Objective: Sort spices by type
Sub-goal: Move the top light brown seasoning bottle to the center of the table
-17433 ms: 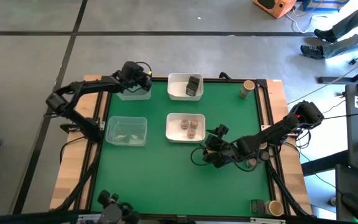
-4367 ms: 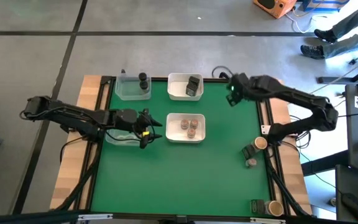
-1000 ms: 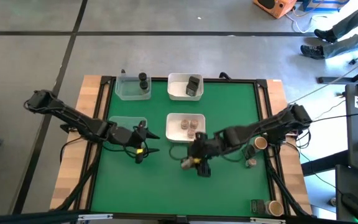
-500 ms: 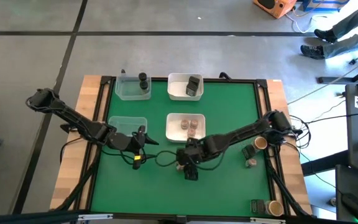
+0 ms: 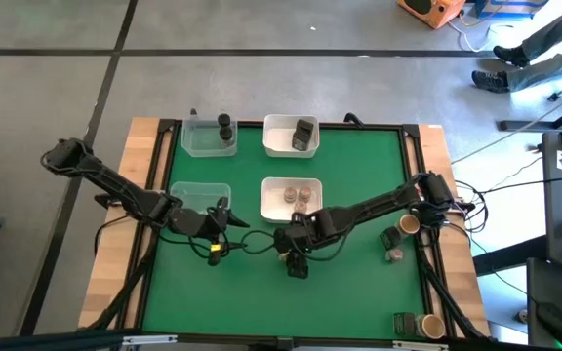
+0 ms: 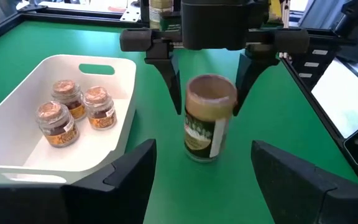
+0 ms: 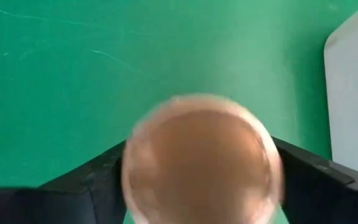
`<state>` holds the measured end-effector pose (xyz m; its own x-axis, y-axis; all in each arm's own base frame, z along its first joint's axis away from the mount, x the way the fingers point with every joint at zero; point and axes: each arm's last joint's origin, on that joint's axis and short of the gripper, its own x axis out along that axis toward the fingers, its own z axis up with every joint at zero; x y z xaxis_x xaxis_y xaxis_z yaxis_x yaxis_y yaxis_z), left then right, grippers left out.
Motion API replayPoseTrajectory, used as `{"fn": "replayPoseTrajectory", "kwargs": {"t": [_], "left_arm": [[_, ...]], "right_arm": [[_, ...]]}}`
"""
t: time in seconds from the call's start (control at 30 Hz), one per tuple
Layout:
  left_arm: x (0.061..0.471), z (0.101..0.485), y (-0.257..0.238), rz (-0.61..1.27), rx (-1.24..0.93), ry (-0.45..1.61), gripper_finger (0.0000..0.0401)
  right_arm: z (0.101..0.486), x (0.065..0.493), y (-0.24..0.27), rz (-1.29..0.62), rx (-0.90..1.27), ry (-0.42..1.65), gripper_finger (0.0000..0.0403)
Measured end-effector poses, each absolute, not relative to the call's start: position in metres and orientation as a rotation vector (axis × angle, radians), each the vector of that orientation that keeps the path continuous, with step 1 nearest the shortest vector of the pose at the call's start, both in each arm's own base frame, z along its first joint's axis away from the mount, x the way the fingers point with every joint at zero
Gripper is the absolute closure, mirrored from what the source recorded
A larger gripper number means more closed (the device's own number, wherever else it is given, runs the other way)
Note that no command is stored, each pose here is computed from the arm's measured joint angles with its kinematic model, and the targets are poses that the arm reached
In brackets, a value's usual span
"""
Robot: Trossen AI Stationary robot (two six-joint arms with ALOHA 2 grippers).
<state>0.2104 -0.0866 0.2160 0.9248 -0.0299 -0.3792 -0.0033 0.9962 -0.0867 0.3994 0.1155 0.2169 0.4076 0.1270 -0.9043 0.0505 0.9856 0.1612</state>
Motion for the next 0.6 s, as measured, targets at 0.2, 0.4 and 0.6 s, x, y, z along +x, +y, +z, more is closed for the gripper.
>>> {"fn": "replayPoseTrajectory", "kwargs": {"t": [0.2,0.4,0.6], "left_arm": [[0.210,0.216,-0.086,-0.015,-0.080,0.390,0.0155],[0.214,0.217,-0.083,0.003,-0.096,0.371,0.0155],[0.231,0.211,-0.086,-0.009,-0.071,0.298,0.0155]], "right_arm": [[0.217,0.400,0.115,0.044,0.153,1.136,0.0036],[0.236,0.382,0.112,0.044,0.157,1.200,0.0021],[0.275,0.343,0.123,-0.108,0.086,1.186,0.0022]]}}
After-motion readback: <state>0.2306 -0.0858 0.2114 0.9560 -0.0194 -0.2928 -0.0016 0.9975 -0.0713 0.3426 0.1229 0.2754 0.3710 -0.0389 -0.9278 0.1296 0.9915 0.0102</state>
